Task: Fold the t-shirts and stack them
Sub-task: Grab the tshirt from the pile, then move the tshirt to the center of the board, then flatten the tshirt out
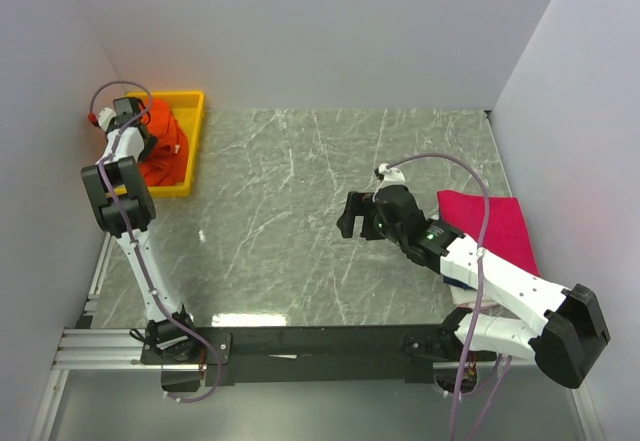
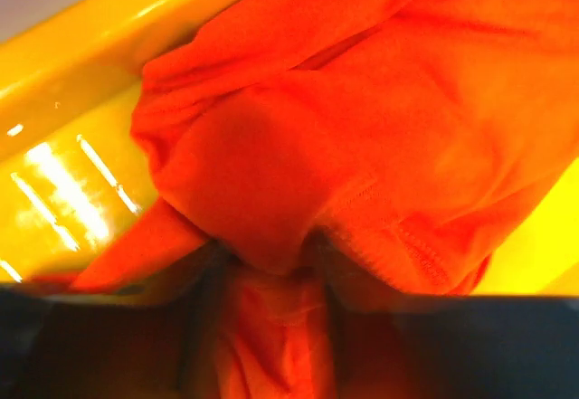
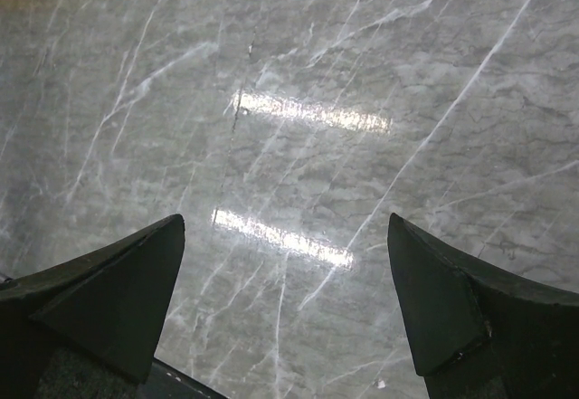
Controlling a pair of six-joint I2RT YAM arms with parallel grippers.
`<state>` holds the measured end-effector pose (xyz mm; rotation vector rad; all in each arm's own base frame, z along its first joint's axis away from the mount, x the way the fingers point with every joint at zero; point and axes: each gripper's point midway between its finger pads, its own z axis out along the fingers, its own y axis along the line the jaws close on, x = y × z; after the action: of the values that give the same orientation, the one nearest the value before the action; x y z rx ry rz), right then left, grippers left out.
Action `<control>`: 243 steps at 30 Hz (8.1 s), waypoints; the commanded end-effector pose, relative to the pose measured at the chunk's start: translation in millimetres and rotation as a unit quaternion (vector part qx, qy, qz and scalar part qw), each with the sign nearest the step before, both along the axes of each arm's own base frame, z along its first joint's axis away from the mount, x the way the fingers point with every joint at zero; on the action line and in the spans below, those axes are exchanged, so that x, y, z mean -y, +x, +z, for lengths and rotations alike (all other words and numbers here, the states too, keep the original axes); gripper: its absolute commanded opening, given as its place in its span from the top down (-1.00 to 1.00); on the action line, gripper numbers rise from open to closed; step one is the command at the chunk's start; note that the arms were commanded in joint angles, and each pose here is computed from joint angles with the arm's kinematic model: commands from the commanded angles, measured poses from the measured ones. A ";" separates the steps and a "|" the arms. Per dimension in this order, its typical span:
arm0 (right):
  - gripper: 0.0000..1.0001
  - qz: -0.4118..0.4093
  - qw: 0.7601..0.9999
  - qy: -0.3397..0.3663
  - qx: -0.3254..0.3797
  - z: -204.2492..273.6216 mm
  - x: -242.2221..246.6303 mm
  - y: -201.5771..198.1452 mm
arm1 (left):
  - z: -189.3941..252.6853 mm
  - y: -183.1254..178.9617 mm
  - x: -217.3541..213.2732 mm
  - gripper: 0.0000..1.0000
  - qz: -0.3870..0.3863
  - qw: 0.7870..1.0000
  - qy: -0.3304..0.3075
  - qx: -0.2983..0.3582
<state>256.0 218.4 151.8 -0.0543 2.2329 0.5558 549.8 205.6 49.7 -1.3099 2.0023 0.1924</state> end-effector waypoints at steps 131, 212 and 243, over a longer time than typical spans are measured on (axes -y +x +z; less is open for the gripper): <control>1.00 -0.227 0.968 0.075 0.081 103.1 122.4 59.8 | 13.3 -263.9 299.0 -0.32 -0.218 0.966 -0.135 0.044; 1.00 -0.228 0.969 0.081 0.046 72.5 154.0 52.1 | -11.8 -287.4 296.5 0.99 -0.254 0.949 -0.188 -0.008; 1.00 -0.248 0.952 0.115 0.139 172.1 171.9 14.5 | 103.1 -328.1 294.8 0.28 -0.293 0.931 -0.203 0.082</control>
<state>268.6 50.0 300.9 0.5025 1.8609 0.4820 220.2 -83.2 150.4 -0.8619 2.2596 -0.5710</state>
